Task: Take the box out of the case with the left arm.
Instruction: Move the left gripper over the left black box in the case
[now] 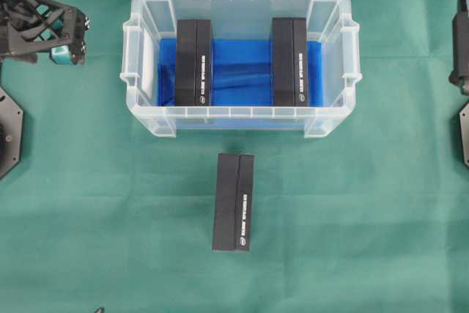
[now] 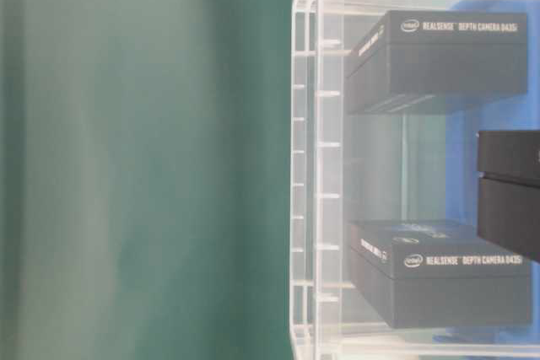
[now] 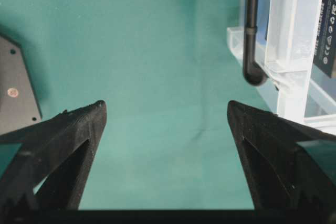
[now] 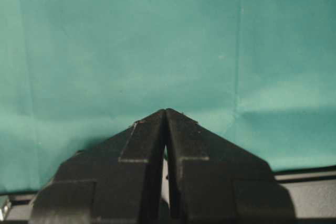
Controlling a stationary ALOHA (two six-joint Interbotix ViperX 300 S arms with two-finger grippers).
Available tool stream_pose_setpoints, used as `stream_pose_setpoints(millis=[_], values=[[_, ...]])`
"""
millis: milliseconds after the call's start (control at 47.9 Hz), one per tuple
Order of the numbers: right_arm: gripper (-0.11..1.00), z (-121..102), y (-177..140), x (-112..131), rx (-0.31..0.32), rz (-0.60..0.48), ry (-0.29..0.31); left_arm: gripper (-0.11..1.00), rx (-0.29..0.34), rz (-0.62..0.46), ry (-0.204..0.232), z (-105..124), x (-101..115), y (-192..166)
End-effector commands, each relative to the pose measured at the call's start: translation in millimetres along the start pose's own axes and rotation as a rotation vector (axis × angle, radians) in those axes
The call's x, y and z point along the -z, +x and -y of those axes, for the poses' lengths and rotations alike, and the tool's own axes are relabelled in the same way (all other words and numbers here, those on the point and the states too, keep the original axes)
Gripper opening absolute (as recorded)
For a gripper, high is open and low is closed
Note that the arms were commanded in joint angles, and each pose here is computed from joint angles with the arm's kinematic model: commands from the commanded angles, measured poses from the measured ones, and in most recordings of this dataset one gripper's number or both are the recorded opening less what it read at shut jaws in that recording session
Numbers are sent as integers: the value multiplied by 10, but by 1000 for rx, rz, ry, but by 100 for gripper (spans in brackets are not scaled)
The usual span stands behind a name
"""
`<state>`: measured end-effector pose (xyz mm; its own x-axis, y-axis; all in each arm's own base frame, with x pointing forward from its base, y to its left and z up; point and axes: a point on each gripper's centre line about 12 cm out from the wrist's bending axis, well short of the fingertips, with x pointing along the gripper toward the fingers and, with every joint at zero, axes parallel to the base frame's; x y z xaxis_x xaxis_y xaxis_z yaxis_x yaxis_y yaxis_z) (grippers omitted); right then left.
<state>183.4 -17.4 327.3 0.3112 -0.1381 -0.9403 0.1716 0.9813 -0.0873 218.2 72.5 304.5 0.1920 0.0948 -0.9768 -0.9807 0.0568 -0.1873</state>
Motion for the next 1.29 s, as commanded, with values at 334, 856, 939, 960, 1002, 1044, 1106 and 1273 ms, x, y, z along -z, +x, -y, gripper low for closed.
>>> stream_pose_setpoints(millis=[334,856,939,960,1002,1044,1106,1273], values=[[3,4,-49,-30,-3,18,4,98,19,6,-4,57,-29,-61],[3,1,-50,-32,-4,19,3,98,47,0,38,720,-125,-71],[3,1,-50,-30,-4,18,3,98,49,0,50,917,-149,-59],[3,2,-46,-32,-2,17,2,98,48,-3,52,961,-155,-50],[3,1,-50,-30,-4,18,3,98,56,-1,54,1047,-171,-59],[3,0,-46,-32,-4,16,2,98,62,0,57,1136,-182,-60],[3,0,-46,-32,-4,16,2,98,68,2,58,1248,-211,-61],[3,0,-42,-30,-3,15,2,98,85,7,63,1516,-269,-72]])
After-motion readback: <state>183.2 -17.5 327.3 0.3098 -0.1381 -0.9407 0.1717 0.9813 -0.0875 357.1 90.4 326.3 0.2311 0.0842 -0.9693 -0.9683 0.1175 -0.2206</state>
